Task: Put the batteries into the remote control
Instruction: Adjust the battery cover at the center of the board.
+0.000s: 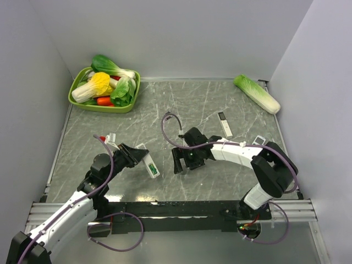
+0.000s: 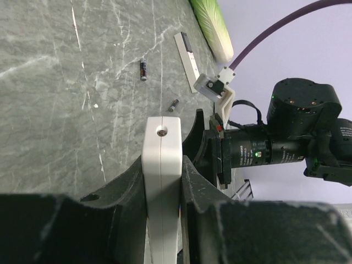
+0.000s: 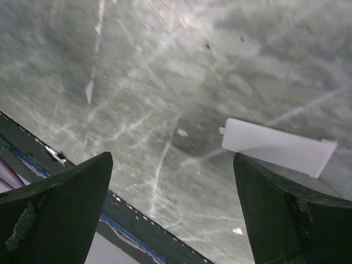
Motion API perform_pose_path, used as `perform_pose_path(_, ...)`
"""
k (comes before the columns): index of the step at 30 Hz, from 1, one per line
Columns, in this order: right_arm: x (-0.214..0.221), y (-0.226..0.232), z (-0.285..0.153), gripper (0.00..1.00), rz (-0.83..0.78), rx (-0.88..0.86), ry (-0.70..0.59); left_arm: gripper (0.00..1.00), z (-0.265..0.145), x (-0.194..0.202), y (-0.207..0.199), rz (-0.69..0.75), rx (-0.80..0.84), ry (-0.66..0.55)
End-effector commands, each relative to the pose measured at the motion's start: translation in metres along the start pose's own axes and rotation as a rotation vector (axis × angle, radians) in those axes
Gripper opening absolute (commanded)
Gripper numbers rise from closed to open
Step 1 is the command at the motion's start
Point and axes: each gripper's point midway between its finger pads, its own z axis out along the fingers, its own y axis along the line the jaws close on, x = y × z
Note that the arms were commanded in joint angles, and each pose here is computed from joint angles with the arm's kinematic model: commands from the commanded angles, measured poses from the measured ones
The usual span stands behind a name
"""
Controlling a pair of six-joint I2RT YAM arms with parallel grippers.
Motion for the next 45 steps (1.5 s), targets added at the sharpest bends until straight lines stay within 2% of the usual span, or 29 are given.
perform_pose_path(1, -0.032, 0.013, 0.002, 1.0, -0.029, -0.011, -0.081, 0.02, 0.0, -0.013, -0.017, 0.011, 0.043, -0.042)
perform_pose_path(4, -0.041, 0.021, -0.007, 1.0, -0.092, -0.038, -0.108, 0.02, -0.001, -0.014, -0.016, 0.017, 0.036, -0.048)
perform_pose_path(7, -0.048, 0.028, -0.027, 1.0, -0.208, -0.061, -0.15, 0.02, -0.002, -0.017, -0.015, 0.023, 0.03, -0.061)
perform_pose_path(9, -0.049, 0.021, -0.04, 0.99, -0.316, -0.019, -0.153, 0.02, -0.003, -0.018, -0.015, 0.029, 0.031, -0.068)
perform_pose_path(13, -0.044, -0.012, -0.054, 0.99, -0.517, 0.133, -0.091, 0.02, -0.003, -0.017, -0.015, 0.031, 0.032, -0.067)
perform_pose_path(14, -0.042, -0.021, -0.056, 0.96, -0.543, 0.175, -0.071, 0.02, -0.003, -0.017, -0.015, 0.033, 0.033, -0.065)
perform_pose_path(18, -0.035, -0.036, -0.048, 0.94, -0.746, 0.179, -0.037, 0.02, -0.002, -0.017, -0.016, 0.032, 0.039, -0.062)
perform_pose_path(19, -0.033, -0.041, -0.045, 0.92, -0.853, 0.17, -0.011, 0.02, -0.002, -0.017, -0.016, 0.033, 0.038, -0.061)
perform_pose_path(22, -0.02, -0.055, -0.037, 0.89, -1.003, 0.159, 0.055, 0.02, -0.003, -0.017, -0.017, 0.041, 0.037, -0.061)
perform_pose_path(27, -0.013, -0.05, -0.027, 0.82, -1.115, 0.066, 0.094, 0.02, -0.006, -0.02, -0.019, 0.049, 0.039, -0.072)
perform_pose_path(29, -0.015, -0.053, -0.024, 0.77, -1.126, 0.062, 0.11, 0.02, -0.007, -0.022, -0.018, 0.055, 0.035, -0.081)
perform_pose_path(37, -0.024, -0.061, -0.013, 0.7, -1.171, 0.074, 0.172, 0.02, -0.007, -0.024, -0.018, 0.071, 0.026, -0.085)
perform_pose_path(38, -0.026, -0.062, -0.013, 0.67, -1.172, 0.074, 0.167, 0.02, -0.007, -0.024, -0.018, 0.072, 0.023, -0.086)
perform_pose_path(45, -0.031, -0.064, -0.005, 0.66, -1.183, 0.073, 0.17, 0.01, -0.006, -0.024, -0.016, 0.079, 0.017, -0.086)
